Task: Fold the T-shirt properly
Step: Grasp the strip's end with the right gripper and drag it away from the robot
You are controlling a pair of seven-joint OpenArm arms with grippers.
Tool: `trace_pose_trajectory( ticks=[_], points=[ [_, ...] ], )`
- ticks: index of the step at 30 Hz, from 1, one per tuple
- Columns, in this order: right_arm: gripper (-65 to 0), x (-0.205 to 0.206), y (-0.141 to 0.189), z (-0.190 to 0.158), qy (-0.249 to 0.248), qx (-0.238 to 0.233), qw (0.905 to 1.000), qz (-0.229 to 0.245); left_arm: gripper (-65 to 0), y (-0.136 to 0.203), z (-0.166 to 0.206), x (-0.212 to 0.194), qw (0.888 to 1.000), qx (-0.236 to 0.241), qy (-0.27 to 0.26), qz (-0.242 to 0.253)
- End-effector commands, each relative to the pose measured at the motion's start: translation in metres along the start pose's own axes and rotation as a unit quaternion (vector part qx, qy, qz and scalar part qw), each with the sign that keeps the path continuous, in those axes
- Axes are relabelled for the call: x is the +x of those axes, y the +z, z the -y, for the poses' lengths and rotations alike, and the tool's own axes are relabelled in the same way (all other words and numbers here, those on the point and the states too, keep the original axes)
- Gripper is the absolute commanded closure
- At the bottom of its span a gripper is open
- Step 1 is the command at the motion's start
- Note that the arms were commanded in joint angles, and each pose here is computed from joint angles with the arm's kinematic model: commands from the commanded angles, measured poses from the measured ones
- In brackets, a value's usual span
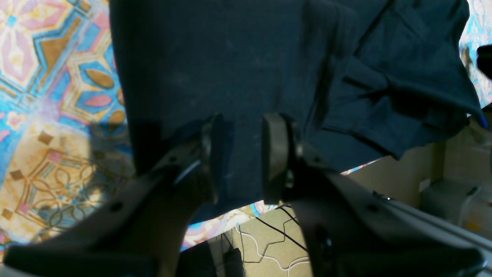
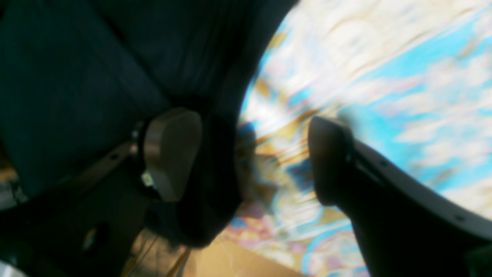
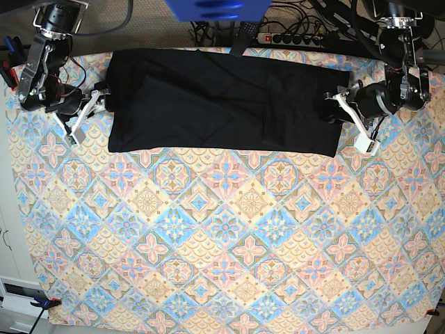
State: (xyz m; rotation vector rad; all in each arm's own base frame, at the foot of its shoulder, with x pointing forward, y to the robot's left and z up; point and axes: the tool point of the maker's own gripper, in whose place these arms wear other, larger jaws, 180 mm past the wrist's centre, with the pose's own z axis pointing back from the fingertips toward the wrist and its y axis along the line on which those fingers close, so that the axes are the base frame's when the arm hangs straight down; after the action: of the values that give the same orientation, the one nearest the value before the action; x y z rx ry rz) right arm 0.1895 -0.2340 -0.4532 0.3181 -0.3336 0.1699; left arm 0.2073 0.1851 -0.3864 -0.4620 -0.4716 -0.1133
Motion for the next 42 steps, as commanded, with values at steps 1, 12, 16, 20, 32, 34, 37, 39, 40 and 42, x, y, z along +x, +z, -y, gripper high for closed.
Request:
trace_pose_trajectory(
  ticks=[1,12,16,20,32,34,37,39,40,42],
  points=[
    [-46.3,0.004,0.004,0.005,0.006,-0.005,1.0,0.005,-15.4,0.005,0.001,0.011,1.0,-0.002,-0.011,0.017],
    [-46.1,0.009,-0.016,-0.016,-0.041,0.055,0.9971,0.032,-15.4,0.005,0.001,0.011,1.0,-0.002,-0.011,0.017],
    [-46.1,0.013,-0.016,-0.021,-0.052,0.073,0.995,0.045,-15.4,0.005,0.001,0.011,1.0,-0.002,-0.011,0.017],
    [-46.1,0.005,-0.025,-0.029,-0.078,0.095,0.9915,0.042,-15.4,0.005,0.001,0.011,1.0,-0.002,-0.011,0.017],
    [-46.0,0.003,-0.047,-0.07,-0.074,0.14,0.9868,0.033,-15.4,0.005,0.001,0.01,1.0,-0.002,-0.01,0.016],
    [-46.0,0.003,-0.051,-0.08,-0.069,0.151,0.9858,0.029,-15.4,0.005,0.001,0.011,1.0,-0.001,-0.01,0.017],
    [-45.8,0.0,-0.053,-0.086,-0.065,0.156,0.9853,0.023,-15.4,0.006,0.0,0.011,1.0,-0.001,-0.01,0.017],
    [-43.2,-0.002,-0.055,-0.089,-0.061,0.159,0.9851,0.019,-15.4,0.006,0.0,0.011,1.0,-0.001,-0.01,0.017],
    [-40.9,-0.002,-0.055,-0.09,-0.061,0.16,0.9851,0.018,-15.4,0.006,0.0,0.011,1.0,-0.001,-0.01,0.017],
    [-32.9,-0.002,-0.055,-0.09,-0.061,0.16,0.9851,0.018,-15.4,0.006,0.001,0.011,1.0,-0.001,-0.009,0.018]
  ],
)
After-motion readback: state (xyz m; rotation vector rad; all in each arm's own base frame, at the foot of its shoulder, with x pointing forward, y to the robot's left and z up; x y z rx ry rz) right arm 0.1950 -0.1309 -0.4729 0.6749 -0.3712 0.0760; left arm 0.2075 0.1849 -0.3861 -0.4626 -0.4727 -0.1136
